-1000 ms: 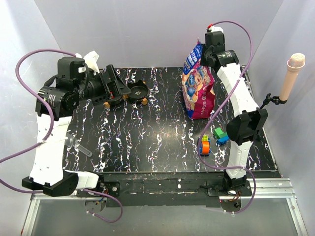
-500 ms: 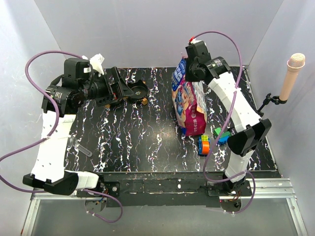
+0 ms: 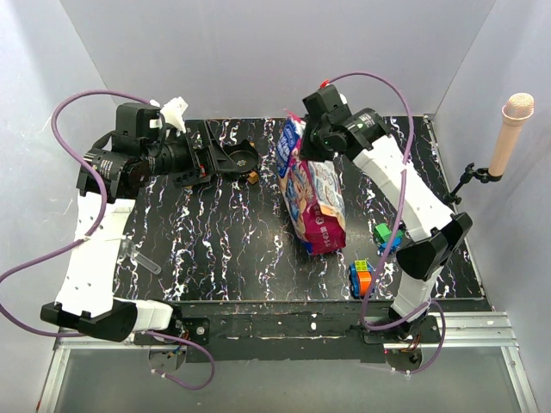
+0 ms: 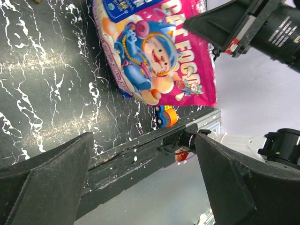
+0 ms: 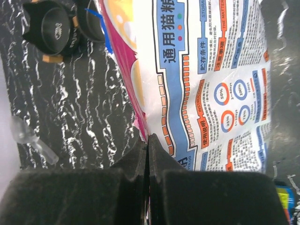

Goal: Serve the pet food

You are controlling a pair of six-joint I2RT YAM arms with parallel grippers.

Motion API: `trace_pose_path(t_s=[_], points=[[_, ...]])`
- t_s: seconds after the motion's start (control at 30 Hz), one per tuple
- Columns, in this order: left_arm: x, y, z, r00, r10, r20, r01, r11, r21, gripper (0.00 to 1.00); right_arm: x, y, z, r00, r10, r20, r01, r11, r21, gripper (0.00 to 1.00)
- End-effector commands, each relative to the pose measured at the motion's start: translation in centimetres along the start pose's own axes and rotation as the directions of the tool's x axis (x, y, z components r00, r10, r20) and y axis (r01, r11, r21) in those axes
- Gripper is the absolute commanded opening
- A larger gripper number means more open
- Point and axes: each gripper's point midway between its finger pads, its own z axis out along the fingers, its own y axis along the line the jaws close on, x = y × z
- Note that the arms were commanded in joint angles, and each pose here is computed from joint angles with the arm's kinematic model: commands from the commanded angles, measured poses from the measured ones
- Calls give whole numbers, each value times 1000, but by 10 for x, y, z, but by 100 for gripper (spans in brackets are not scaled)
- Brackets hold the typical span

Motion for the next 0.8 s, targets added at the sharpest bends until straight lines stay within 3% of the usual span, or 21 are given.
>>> trace_pose_path(t_s=[0.0,0.37,0.57,0.67,0.77], points=[[5,-9,-6,1000,11,-16,-10,998,56,88,24,71,-58,997,74,-22,-78,963,-259,1],[13,-22,3,994,-80,-74,89,986,139,82,48,91,-82,989,135,-58,-147,913,-380,1],[7,-26,21,974,-213,-75,223,958,182,79,63,95,-80,994,81,-77,-106,905,-413,1],[7,-15,42,935,-338,-104,350,927,132,80,61,100,-88,998,8,-66,-37,894,-446,1],[11,-7,63,880,-452,-148,466,881,80,74,64,108,-93,993,-96,-66,52,871,-489,1]])
